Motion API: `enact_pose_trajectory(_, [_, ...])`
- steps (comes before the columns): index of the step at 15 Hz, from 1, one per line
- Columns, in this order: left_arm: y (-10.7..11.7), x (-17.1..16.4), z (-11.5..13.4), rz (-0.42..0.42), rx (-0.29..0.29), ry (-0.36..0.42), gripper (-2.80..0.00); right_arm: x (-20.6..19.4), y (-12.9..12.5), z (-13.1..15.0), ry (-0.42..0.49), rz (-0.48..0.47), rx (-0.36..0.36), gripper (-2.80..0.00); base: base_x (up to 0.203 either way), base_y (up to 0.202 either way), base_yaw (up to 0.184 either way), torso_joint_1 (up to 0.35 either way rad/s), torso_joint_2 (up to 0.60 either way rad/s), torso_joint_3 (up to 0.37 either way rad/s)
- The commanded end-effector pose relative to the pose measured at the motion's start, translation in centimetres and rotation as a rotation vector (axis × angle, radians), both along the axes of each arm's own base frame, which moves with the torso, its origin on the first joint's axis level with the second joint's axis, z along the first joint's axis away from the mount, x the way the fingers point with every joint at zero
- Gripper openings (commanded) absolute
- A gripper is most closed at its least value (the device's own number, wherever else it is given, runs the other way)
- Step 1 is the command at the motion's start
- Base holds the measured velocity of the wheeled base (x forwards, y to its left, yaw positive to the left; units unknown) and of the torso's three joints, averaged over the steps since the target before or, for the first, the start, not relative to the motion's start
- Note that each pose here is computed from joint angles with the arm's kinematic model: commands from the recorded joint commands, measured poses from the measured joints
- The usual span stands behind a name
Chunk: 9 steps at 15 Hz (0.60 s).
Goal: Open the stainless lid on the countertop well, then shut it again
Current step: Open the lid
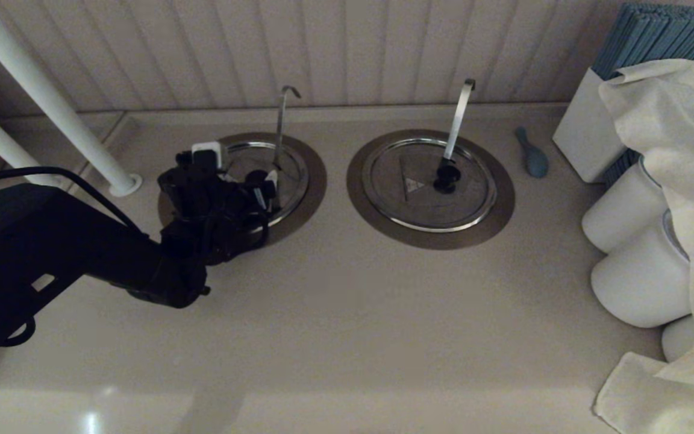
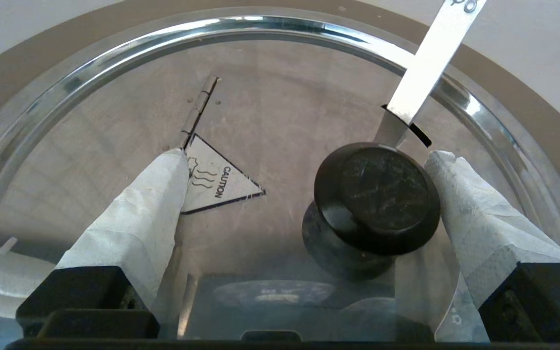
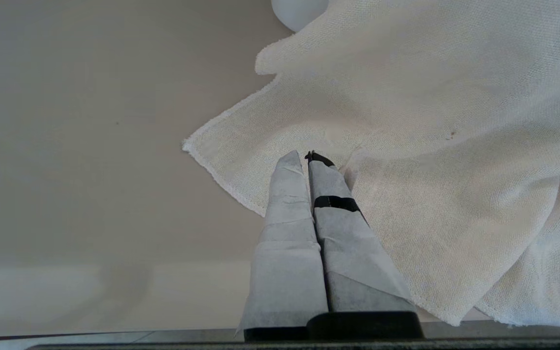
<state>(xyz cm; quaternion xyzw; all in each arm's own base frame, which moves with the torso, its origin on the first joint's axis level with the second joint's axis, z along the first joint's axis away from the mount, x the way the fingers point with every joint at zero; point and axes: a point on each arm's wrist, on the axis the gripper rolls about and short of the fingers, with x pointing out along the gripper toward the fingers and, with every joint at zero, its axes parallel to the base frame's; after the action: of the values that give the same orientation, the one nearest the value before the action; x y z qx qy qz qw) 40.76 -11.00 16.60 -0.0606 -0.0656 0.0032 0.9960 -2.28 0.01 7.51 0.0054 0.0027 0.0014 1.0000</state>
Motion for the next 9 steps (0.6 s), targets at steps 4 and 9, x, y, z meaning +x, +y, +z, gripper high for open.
enact_pose_trajectory(4, [0.18, -0.17, 0.62, 0.004, -0.01, -0.02, 0.0, 0.0, 0.0, -0.03, 0.001, 0.0, 0.0, -2.8, 0.0, 0.0, 0.0, 0.0, 0.0, 0.0])
enact_pose_trajectory(9, [0.27, -0.33, 1.04, 0.005, -0.013, -0.029, 0.0, 0.0, 0.0, 0.02, 0.001, 0.0, 0.0, -2.8, 0.0, 0.0, 0.0, 0.0, 0.0, 0.0])
